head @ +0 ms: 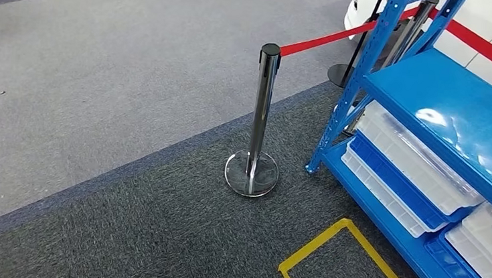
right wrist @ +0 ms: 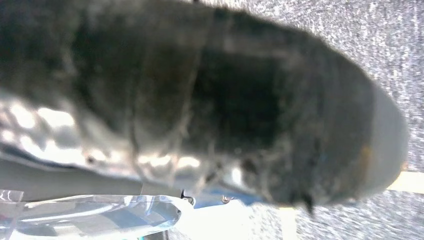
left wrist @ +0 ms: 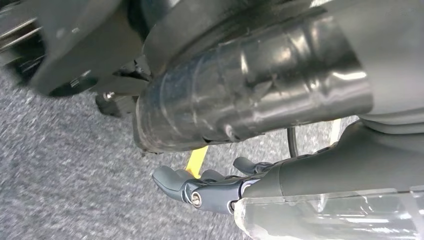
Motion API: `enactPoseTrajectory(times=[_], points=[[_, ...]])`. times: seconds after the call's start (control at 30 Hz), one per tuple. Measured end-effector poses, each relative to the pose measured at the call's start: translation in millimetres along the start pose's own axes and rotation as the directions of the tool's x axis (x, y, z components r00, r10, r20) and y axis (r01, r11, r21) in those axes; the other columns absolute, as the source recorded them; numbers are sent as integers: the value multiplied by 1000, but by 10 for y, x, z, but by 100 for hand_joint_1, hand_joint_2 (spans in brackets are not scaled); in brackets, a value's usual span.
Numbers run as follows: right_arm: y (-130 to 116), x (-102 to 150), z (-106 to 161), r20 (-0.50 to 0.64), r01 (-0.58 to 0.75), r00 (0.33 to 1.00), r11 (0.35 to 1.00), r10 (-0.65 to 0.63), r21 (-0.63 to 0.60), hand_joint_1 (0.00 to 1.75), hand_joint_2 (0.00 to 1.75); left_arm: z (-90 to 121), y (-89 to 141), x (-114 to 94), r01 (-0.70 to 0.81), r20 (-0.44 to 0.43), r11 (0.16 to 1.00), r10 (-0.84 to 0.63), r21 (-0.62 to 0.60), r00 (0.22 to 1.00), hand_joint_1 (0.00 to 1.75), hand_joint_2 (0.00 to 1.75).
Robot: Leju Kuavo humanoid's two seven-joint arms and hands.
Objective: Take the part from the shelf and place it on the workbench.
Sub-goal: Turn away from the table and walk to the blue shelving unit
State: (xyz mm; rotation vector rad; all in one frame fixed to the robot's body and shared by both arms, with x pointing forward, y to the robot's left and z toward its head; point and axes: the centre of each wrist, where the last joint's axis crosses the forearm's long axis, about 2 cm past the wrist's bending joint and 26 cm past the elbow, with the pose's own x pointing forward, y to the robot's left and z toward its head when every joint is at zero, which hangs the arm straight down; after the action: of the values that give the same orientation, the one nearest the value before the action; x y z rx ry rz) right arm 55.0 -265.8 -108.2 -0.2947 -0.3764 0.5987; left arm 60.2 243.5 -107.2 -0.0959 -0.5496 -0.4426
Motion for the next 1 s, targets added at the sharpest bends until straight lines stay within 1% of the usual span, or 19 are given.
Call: enactPoseTrajectory(times=[0.57,0.77,1.0], points=[[1,-14,2,-3,9,1000,1000,-9,0,0,0,-4,-5,10,-4,2,1000,4,1,1000,0,0],[-8,-13,-1,-4,10,1000,1000,-10,-2,0,0,-23,17,57,-2,11,1000,2,4,1000,0,0],[-17,-8,-6,-2,10,1000,1000,-10,-2,0,0,-7,-3,17,-2,3,1000,2,-1,1000,0,0]])
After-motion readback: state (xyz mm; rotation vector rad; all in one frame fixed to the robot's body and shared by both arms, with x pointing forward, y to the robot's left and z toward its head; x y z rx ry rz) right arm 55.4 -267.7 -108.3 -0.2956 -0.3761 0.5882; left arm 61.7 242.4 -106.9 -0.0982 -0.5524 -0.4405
